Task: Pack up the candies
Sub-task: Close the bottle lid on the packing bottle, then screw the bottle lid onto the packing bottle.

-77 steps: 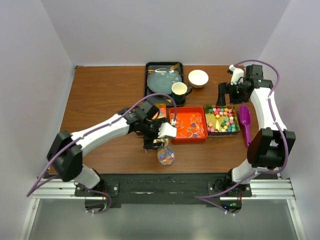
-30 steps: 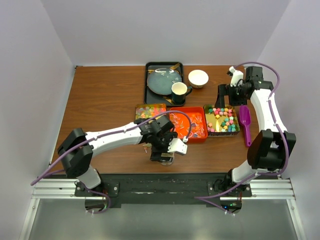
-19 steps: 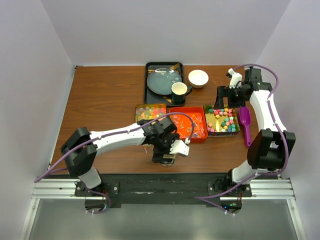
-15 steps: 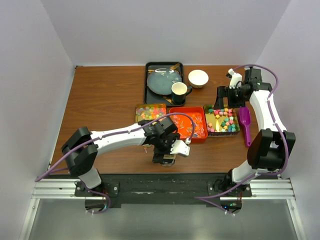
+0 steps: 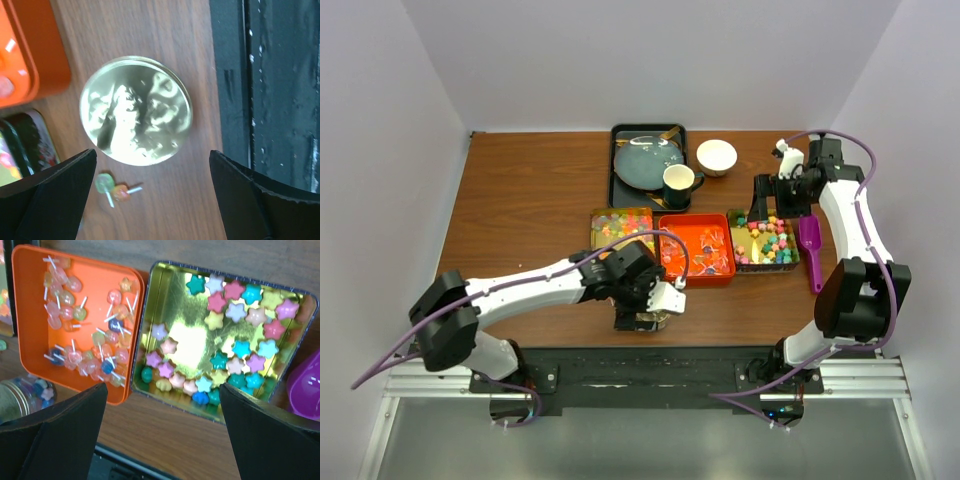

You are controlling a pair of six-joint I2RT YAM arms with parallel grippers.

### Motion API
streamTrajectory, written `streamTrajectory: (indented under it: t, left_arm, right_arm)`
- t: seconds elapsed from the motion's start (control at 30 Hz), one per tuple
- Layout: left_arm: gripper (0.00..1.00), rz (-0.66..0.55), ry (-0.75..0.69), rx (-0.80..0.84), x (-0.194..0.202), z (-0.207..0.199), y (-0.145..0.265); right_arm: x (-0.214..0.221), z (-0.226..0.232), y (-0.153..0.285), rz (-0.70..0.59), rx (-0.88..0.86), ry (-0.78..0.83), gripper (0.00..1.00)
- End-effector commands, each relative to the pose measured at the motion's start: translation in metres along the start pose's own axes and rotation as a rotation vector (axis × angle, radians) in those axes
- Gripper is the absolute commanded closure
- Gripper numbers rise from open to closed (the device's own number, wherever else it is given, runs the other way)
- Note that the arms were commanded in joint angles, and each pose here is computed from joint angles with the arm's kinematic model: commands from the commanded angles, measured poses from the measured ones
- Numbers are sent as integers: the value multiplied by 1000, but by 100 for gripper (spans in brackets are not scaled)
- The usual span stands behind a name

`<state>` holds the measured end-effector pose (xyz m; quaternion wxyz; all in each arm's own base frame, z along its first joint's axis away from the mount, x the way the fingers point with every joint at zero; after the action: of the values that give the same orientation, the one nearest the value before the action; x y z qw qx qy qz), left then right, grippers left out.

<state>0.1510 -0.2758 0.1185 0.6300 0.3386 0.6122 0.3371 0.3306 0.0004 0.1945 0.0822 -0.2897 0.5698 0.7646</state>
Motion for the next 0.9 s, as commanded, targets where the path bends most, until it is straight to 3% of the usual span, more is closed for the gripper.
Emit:
streamTrajectory:
  t: [0.0, 0.2, 0.23, 0.33, 0.43, 0.5, 0.6, 0.67, 0.77, 0.8, 0.87]
  left_arm:
    - [0, -65, 73, -49, 8, 1, 7]
    - [0, -219, 353, -208, 25, 11, 20]
    - [0, -345, 349, -268, 7, 19, 34]
    - [0, -536, 344, -300, 4, 9, 34]
    - [0, -597, 444, -286, 7, 1, 25]
    - [0, -631, 503, -265, 14, -6, 20]
    - [0, -708, 463, -284, 26, -14, 13]
    - [0, -721, 436, -336, 34, -12, 7]
    - [1, -728, 397, -394, 43, -6, 1]
    - [1, -708, 392, -384, 47, -7, -6]
    - [1, -731, 356, -341, 43, -12, -12]
  right_arm:
    - [-14, 3, 31, -31, 50, 61, 3]
    - [-28, 10, 72, -65, 69, 274, 3]
    - [-33, 15, 82, -96, 62, 309, 2]
    - [-45, 31, 103, -155, 36, 387, 2]
    - [-52, 38, 102, -174, -1, 270, 1]
    - [-51, 55, 99, -153, -141, 188, 1]
    - [-58, 66, 94, -169, -257, 163, 1]
    - [-72, 61, 97, -249, -207, 177, 4]
    - [-88, 57, 106, -282, -158, 211, 40]
    - [-93, 54, 106, -283, -137, 210, 67]
    - [-96, 71, 109, -284, -237, 297, 79]
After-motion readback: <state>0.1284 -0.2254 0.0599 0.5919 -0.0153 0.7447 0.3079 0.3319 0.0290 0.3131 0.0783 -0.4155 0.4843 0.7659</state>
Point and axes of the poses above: each gripper's point midway between its finger pads, its own y axis back along the fingers, its own z axis along the line the jaws close on, x = y × z, the point moved 4 cm from there along y, back along the fingers, and after that the axes turned 8 degrees about y, right-handed, at the moved point
